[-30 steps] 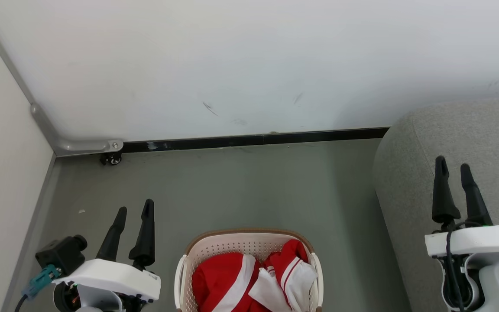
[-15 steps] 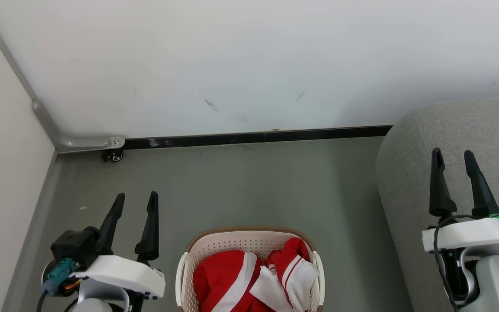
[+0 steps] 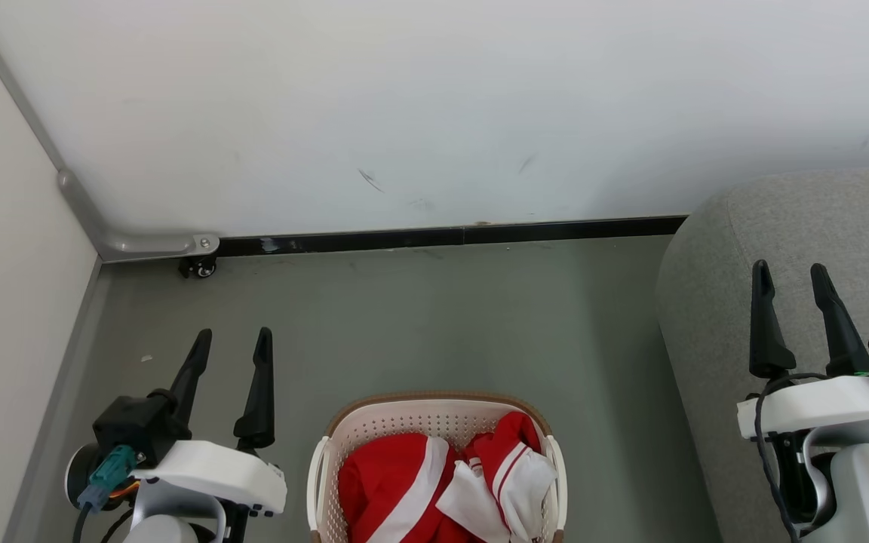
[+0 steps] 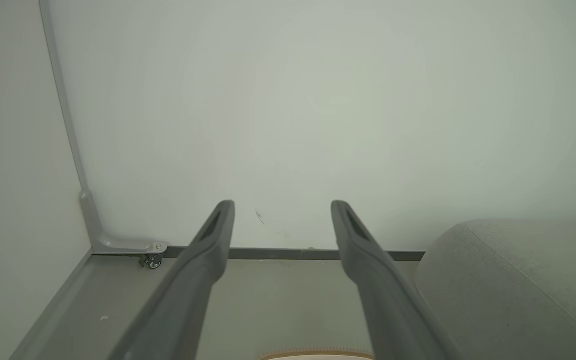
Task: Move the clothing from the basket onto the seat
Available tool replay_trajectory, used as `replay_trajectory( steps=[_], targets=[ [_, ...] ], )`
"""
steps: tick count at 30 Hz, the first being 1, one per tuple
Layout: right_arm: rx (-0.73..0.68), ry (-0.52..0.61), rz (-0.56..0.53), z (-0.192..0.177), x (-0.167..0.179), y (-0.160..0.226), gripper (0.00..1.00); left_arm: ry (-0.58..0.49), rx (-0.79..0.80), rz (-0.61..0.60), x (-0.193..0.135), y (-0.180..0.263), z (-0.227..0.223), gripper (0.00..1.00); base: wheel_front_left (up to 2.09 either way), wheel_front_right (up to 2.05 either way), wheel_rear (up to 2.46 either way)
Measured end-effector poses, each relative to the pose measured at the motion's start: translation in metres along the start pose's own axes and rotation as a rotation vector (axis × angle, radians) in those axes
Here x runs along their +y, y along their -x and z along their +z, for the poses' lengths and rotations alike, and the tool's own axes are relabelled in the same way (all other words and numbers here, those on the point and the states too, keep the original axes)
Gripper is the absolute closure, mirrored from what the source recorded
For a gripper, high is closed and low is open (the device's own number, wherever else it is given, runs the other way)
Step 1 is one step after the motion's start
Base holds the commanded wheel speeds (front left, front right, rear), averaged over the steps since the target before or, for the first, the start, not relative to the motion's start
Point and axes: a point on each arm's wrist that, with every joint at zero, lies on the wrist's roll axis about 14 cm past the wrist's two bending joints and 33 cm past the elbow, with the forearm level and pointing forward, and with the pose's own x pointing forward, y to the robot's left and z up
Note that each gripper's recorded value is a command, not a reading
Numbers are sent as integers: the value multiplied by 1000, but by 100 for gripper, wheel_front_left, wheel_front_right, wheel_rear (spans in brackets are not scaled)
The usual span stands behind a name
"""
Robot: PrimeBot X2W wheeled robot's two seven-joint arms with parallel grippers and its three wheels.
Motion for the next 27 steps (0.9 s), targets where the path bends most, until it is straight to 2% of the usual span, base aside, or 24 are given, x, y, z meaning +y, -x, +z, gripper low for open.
replay_trajectory(
  steps=[8,27],
  targets=[
    [38,53,9,-6,1,0,0,-54,-13,10,5,-3,5,0,0,0,0],
    [86,81,22,-14,6,-1,0,-143,-27,26,14,-5,12,0,0,0,0]
  ],
)
